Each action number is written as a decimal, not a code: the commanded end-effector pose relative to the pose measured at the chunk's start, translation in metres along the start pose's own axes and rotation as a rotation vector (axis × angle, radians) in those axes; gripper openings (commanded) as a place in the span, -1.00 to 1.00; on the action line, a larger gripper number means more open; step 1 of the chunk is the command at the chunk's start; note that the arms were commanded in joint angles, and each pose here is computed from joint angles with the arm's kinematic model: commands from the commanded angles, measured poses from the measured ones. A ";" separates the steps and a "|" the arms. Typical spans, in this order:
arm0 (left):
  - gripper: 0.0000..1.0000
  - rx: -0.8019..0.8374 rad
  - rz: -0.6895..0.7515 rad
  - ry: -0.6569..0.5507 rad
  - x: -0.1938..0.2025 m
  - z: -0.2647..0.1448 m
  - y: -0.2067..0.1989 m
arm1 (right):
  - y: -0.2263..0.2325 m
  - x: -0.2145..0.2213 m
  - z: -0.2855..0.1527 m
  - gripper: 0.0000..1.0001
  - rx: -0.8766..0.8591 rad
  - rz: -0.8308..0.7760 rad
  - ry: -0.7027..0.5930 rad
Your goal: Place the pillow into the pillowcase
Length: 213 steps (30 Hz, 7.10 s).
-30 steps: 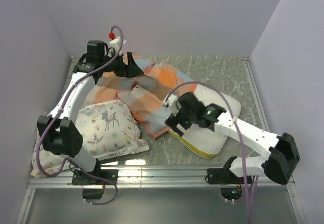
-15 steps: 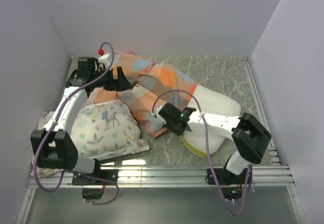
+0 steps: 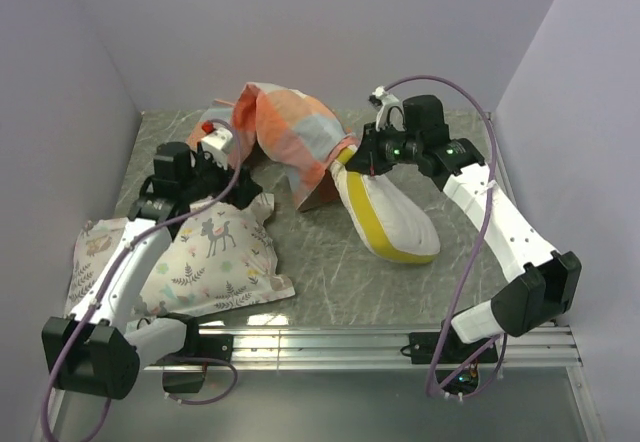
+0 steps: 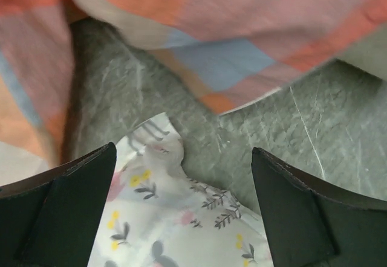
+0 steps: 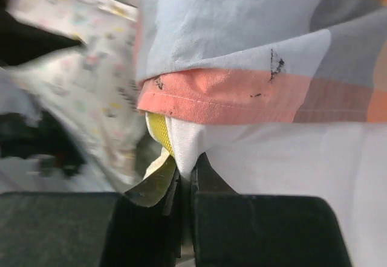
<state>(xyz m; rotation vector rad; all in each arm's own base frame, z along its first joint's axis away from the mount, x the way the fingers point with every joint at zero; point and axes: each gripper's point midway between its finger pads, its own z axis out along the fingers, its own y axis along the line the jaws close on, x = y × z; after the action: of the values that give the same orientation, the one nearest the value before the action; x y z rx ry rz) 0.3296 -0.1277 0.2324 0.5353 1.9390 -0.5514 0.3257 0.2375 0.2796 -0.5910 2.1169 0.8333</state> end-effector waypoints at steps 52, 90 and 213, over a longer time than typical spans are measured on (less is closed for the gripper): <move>0.23 0.587 0.246 0.148 -0.009 -0.026 -0.138 | 0.029 0.104 0.112 0.09 -0.050 0.143 0.167; -0.99 1.009 0.396 0.344 0.030 0.129 -0.290 | -0.151 0.179 -0.006 -0.50 0.179 0.754 0.277; -0.99 0.763 0.488 0.506 0.064 0.116 -0.208 | -0.083 0.180 0.070 -0.54 -0.045 1.022 0.234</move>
<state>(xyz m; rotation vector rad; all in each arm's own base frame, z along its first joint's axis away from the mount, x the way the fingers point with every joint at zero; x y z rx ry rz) 0.3176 -0.3164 0.1110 1.5620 2.1126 -0.5551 0.2775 0.1936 0.0483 0.4046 2.7571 1.2840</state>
